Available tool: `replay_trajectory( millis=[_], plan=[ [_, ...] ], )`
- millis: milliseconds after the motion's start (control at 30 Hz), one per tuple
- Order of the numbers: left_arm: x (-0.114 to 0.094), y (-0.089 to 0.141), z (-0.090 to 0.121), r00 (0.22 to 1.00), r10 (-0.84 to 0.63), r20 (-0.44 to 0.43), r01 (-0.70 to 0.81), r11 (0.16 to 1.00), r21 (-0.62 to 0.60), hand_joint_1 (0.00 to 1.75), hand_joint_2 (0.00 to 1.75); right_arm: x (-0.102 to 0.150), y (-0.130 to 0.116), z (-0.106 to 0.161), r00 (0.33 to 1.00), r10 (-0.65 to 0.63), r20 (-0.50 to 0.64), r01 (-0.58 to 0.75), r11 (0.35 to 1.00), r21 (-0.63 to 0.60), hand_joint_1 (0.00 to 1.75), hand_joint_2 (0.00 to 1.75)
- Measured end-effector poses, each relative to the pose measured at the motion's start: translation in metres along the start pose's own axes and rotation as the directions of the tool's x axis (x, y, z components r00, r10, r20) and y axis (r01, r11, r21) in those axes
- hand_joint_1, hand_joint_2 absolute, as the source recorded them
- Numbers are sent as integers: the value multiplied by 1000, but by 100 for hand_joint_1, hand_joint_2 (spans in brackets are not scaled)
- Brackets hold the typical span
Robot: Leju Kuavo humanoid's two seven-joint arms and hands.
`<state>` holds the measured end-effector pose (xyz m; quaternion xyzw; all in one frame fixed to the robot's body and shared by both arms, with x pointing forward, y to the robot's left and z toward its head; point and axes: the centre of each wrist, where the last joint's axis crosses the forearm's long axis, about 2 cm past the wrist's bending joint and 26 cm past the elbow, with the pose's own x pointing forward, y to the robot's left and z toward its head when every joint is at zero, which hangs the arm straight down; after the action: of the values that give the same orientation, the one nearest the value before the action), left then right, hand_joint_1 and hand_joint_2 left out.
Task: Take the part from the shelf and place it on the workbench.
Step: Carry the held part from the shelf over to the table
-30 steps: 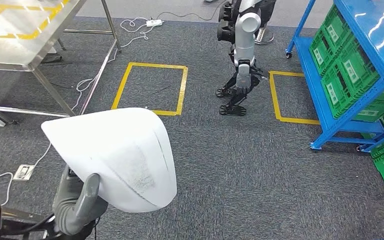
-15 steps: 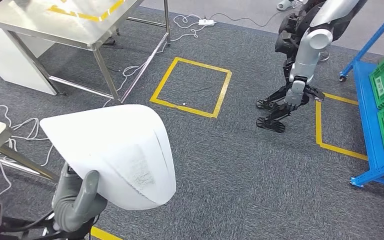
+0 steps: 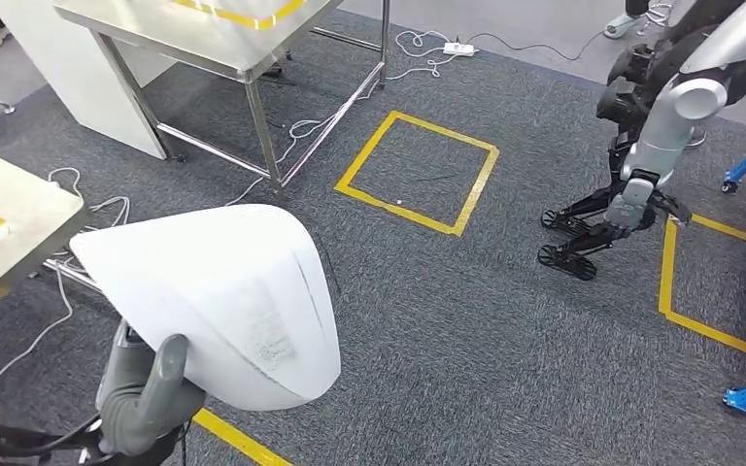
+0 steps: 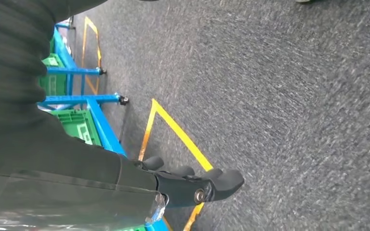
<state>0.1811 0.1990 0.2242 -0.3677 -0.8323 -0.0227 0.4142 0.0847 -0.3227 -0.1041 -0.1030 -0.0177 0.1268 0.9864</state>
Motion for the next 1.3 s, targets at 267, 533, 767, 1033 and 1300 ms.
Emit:
replay_trajectory(
  millis=[267,533,767,1033,1300],
  plan=[
    [0,0,0,1000,-1,-3,1,1000,-1,175,175,-3,3,0,1000,2,-6,-2,1000,7,0,175],
    [1,0,0,1000,-1,-4,1,1000,-2,175,175,-1,-1,0,1000,0,0,0,1000,0,0,175],
    [1,0,-1,1000,-3,0,3,1000,-4,175,175,-1,1,0,1000,1,4,-1,1000,3,0,175],
    [2,1,-1,1000,-4,-1,4,1000,-3,175,175,3,-1,0,1000,0,10,0,1000,3,0,175],
    [2,1,-2,1000,-6,4,6,1000,-4,175,175,-3,2,0,1000,2,-1,-2,1000,9,0,175]
  ],
)
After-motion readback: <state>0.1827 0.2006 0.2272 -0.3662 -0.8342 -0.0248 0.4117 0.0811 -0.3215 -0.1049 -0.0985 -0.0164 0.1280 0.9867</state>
